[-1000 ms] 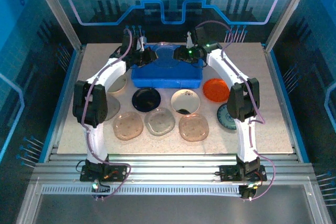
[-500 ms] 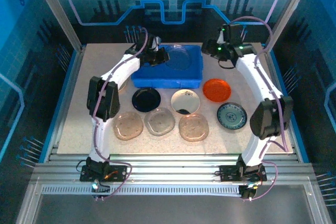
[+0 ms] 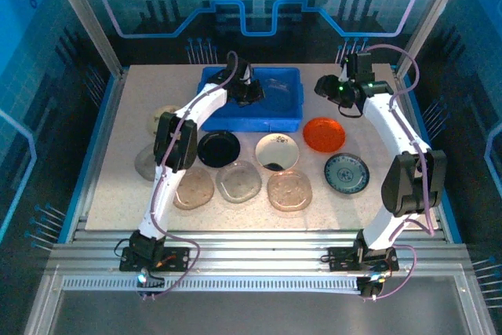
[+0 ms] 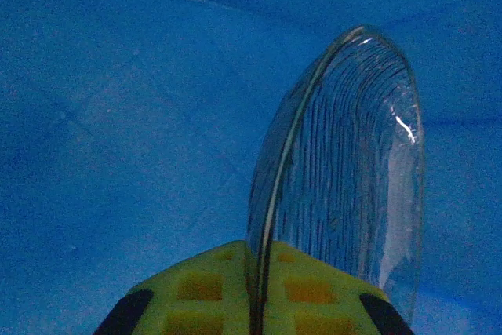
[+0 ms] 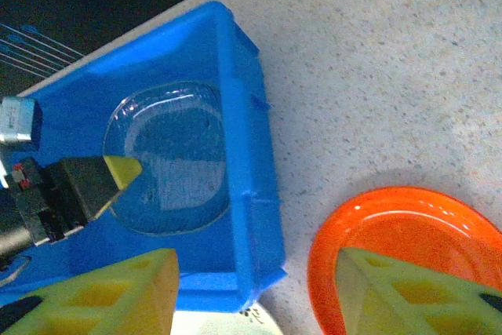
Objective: Place the plates into the plastic bin on the countertop
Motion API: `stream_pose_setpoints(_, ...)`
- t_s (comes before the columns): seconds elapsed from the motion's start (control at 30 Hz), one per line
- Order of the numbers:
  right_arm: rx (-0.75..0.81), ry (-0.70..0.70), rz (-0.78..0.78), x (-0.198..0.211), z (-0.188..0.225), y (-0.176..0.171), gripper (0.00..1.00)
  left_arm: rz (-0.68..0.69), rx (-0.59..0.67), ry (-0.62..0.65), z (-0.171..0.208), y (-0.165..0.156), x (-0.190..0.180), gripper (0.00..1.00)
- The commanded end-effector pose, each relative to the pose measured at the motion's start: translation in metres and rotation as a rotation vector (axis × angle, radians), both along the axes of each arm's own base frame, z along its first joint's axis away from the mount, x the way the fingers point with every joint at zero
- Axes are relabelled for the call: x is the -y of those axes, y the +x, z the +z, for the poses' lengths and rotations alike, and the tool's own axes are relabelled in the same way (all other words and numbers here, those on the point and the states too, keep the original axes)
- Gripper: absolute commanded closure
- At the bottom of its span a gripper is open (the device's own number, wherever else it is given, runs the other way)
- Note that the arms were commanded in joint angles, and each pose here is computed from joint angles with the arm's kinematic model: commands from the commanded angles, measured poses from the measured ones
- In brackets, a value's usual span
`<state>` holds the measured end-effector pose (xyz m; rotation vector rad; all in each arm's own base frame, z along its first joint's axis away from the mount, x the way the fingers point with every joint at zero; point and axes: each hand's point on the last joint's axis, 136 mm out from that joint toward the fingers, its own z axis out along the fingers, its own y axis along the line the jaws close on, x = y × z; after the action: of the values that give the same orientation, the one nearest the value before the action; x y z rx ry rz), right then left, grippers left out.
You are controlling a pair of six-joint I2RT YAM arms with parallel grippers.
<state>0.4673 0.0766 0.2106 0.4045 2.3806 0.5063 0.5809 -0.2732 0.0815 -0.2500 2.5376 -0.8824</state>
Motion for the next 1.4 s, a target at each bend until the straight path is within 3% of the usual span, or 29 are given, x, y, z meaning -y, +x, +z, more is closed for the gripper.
stream_pose_setpoints(0.0, 0.037, 0.021, -0.006, 0.005, 0.011, -0.006, 0.44, 0.016, -0.021, -0.003, -0.002, 0.002, 0.004, 1.0)
stream_pose_setpoints(0.17, 0.009, 0.018, -0.006, 0.006, -0.004, -0.014, 0.44, 0.018, -0.044, 0.015, -0.013, 0.002, 0.002, 1.0)
stream_pose_setpoints(0.4, -0.01, 0.016, -0.006, 0.008, -0.015, -0.026, 0.44, 0.001, -0.052, 0.016, -0.018, 0.002, 0.004, 0.73)
stream_pose_setpoints(0.67, -0.014, 0.001, -0.008, 0.011, -0.015, -0.041, 0.44, -0.015, -0.023, 0.032, -0.005, 0.004, 0.003, 0.56)
stream_pose_setpoints(0.9, -0.052, -0.035, -0.039, 0.03, -0.026, -0.058, 0.44, -0.037, 0.066, 0.049, 0.034, 0.007, 0.001, 0.3)
stream_pose_setpoints(1.2, -0.122, -0.045, -0.162, 0.082, -0.051, -0.081, 0.47, -0.059, 0.193, 0.029, 0.122, -0.006, -0.004, 0.24)
stream_pose_setpoints(1.37, -0.194, -0.082, -0.238, 0.106, -0.071, -0.104, 0.47, -0.118, 0.227, -0.009, 0.163, -0.038, 0.004, 0.24)
